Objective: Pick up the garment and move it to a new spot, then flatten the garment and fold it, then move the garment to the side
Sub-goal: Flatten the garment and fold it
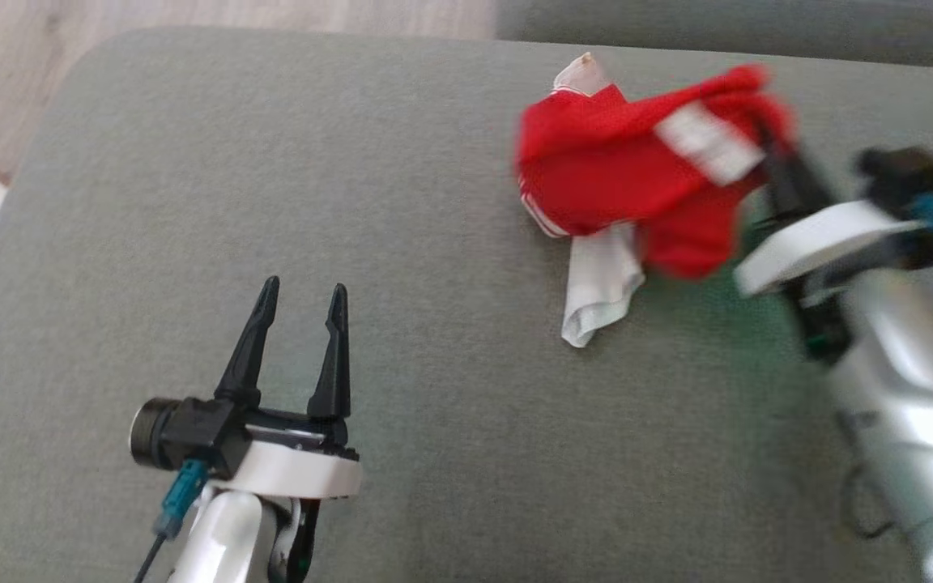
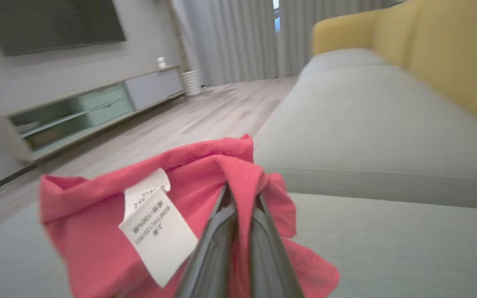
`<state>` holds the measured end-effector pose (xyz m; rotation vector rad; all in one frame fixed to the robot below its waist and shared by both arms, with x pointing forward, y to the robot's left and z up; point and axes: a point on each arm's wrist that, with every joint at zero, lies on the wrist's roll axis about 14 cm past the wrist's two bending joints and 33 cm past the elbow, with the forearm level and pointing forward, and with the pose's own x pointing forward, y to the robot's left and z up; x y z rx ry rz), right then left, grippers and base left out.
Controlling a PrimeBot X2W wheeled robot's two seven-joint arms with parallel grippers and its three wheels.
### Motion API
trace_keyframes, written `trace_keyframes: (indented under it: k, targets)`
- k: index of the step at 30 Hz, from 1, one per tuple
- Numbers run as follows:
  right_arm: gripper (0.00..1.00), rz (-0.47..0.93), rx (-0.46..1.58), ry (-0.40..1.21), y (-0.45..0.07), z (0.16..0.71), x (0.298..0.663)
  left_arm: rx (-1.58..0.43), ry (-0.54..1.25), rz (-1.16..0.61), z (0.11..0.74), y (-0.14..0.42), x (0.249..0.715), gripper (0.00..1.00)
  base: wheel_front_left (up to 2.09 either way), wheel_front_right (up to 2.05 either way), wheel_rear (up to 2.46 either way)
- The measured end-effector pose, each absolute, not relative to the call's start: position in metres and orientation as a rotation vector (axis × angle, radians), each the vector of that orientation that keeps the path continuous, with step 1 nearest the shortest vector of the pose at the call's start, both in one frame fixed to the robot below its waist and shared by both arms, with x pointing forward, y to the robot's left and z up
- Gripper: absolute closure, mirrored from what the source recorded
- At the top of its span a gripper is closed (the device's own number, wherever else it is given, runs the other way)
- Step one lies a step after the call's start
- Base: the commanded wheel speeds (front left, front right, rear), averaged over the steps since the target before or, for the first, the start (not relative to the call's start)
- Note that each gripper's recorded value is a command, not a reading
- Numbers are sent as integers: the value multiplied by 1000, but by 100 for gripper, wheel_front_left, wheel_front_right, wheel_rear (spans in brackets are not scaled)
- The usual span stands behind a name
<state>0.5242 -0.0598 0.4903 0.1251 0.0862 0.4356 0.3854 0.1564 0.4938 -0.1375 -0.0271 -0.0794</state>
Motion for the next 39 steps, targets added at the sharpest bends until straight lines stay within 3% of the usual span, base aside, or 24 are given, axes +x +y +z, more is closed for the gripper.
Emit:
trace_keyframes:
  k: [6, 11, 12, 13, 20, 26, 33, 39]
  targets:
    - [100, 148, 49, 40, -185, 515, 538, -147, -50, -134, 502, 139, 389, 0, 0, 0, 0]
    - [100, 11, 40, 119, -234, 502, 525, -151, -61, -153, 506, 133, 390, 0, 0, 0, 0]
    - [61, -8, 35, 141, -240, 496, 521, -152, -61, -157, 506, 132, 390, 0, 0, 0, 0]
    - [0, -24, 21, 153, -246, 492, 517, -153, -59, -160, 505, 130, 390, 0, 0, 0, 0]
    - [0, -29, 27, 117, -231, 493, 507, -155, -54, -178, 503, 124, 389, 0, 0, 0, 0]
    - [0, 73, 39, -58, -187, 536, 504, -154, -74, -206, 510, 116, 391, 0, 0, 0, 0]
    - [0, 246, 112, -53, -123, 516, 449, -150, -105, -218, 520, 113, 393, 0, 0, 0, 0]
    - [0, 269, 167, 21, -109, 487, 414, -152, -101, -217, 519, 113, 391, 0, 0, 0, 0]
